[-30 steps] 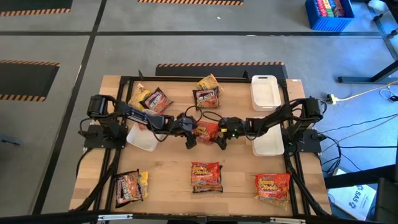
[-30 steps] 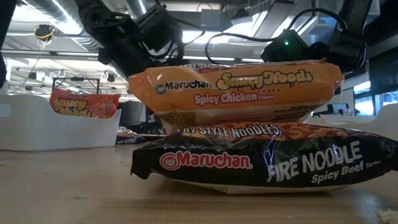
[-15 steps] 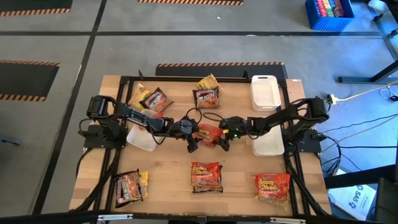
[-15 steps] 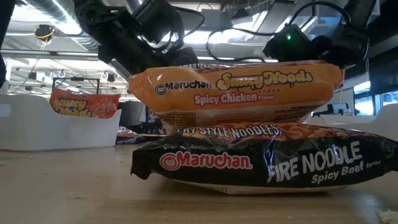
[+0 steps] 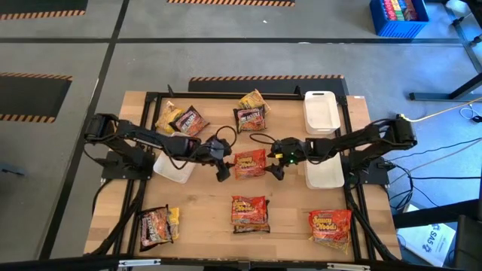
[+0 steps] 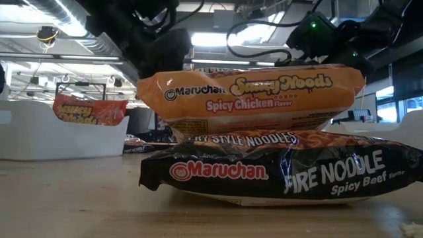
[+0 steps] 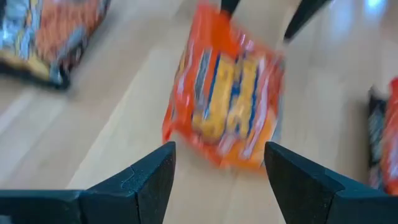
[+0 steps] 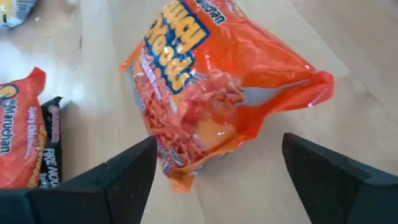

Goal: Sort Maruchan noodles
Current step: Put the top orange noodle into the left white bin

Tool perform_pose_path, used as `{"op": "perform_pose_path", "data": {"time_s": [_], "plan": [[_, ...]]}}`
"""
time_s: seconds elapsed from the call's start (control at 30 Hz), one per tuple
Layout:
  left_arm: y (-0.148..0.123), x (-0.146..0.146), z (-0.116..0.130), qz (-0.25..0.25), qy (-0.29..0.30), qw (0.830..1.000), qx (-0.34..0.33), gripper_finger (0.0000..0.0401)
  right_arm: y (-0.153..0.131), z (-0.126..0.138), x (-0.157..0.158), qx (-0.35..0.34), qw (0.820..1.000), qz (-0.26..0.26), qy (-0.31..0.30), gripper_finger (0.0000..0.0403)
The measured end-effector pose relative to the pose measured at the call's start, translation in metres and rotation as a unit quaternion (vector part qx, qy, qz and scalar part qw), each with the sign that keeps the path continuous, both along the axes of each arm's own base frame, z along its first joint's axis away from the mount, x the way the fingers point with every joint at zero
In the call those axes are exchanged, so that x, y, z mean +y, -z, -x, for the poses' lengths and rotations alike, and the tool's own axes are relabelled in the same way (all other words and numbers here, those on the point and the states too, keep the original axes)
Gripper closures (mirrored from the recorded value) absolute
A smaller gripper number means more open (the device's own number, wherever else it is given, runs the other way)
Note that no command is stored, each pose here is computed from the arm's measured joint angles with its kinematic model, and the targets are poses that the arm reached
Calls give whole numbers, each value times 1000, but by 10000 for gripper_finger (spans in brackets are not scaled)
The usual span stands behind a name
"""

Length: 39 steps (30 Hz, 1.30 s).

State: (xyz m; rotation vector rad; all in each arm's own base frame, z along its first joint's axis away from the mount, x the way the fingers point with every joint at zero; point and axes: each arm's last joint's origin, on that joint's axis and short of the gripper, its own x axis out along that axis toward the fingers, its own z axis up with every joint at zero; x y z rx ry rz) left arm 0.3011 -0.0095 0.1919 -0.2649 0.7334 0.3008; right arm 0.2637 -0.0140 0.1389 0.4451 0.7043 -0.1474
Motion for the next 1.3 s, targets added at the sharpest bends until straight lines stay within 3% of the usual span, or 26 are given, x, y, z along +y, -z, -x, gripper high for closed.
{"op": "perform_pose_path", "data": {"time_s": [0.2, 0.6, 0.87, 1.3], "plan": [[20, -5, -2, 9, 16, 999, 41, 163, 9, -1, 0, 21, 1000, -16, 11, 79], [59, -11, -19, 13, 30, 998, 52, 163, 24, -6, 0, 28, 998, -38, 33, 79], [61, -10, -22, -8, 16, 999, 45, 163, 21, -9, 4, 8, 999, -39, 20, 79], [52, -11, -30, -18, 31, 999, -17, 163, 9, -21, 4, -91, 996, -17, -13, 79]]}}
